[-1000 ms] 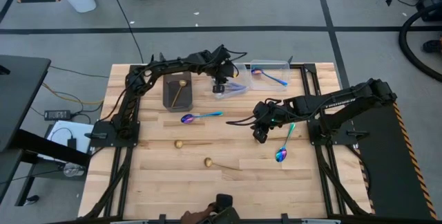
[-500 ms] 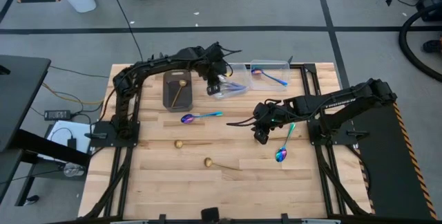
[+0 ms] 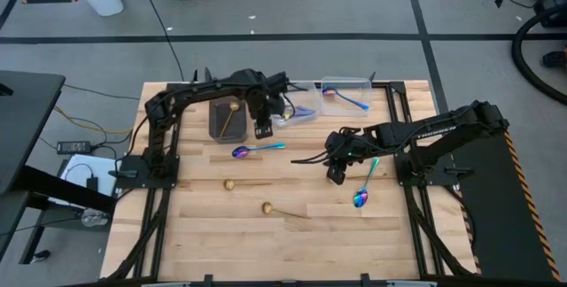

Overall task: Sort silverware by color (type)
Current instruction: Put the gold spoon into the black bin

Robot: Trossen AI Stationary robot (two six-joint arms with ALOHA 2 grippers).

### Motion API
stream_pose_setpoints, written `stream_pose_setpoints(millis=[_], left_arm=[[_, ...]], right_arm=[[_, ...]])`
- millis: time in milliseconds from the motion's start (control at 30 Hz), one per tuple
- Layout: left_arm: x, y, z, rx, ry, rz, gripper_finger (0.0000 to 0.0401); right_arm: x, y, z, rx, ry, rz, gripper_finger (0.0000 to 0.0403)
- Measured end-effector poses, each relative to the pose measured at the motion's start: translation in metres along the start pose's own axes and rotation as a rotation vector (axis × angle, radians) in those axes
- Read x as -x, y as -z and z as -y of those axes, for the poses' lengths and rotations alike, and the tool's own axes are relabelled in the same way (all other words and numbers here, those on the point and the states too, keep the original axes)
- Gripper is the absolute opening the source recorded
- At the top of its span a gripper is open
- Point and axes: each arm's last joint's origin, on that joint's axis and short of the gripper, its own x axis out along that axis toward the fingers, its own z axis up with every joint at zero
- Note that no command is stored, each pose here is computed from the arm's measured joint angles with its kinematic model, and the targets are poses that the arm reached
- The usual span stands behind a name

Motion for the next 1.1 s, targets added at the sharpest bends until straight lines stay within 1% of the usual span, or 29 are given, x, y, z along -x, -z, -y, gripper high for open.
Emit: stream_pose_setpoints(millis=[100,267,367,533,667,833,1000,1100], left_arm=[[-0.002,0.000,0.009,-0.019,0.015,-0.019,0.0103],[-0.005,-0.004,0.028,-0.072,0.070,-0.017,0.0103],[-0.007,-0.006,0.039,-0.101,0.078,-0.018,0.0103],[-0.009,-0.008,0.056,-0.142,0.086,-0.021,0.0095],[-0.011,-0.011,0.070,-0.169,0.090,-0.010,0.0088],[-0.014,-0.013,0.085,-0.142,0.096,-0.003,0.0087],[-0.016,-0.013,0.102,-0.141,0.103,-0.013,0.0087],[-0.018,-0.012,0.113,-0.148,0.109,-0.018,0.0087]], right_arm=[[0.000,0.000,0.001,0.006,0.016,0.009,0.0132],[0.000,0.000,0.001,0.006,0.021,0.011,0.0132],[0.001,0.002,0.002,0.008,0.025,-0.010,0.0132],[0.004,0.006,0.003,-0.011,-0.001,-0.062,0.0132],[0.007,0.006,0.003,-0.019,-0.027,-0.074,0.0132],[0.008,0.007,0.001,-0.019,-0.093,-0.110,0.0132],[0.011,0.010,-0.003,-0.026,-0.225,-0.186,0.0132],[0.019,0.009,-0.004,-0.025,-0.295,-0.189,0.0129]])
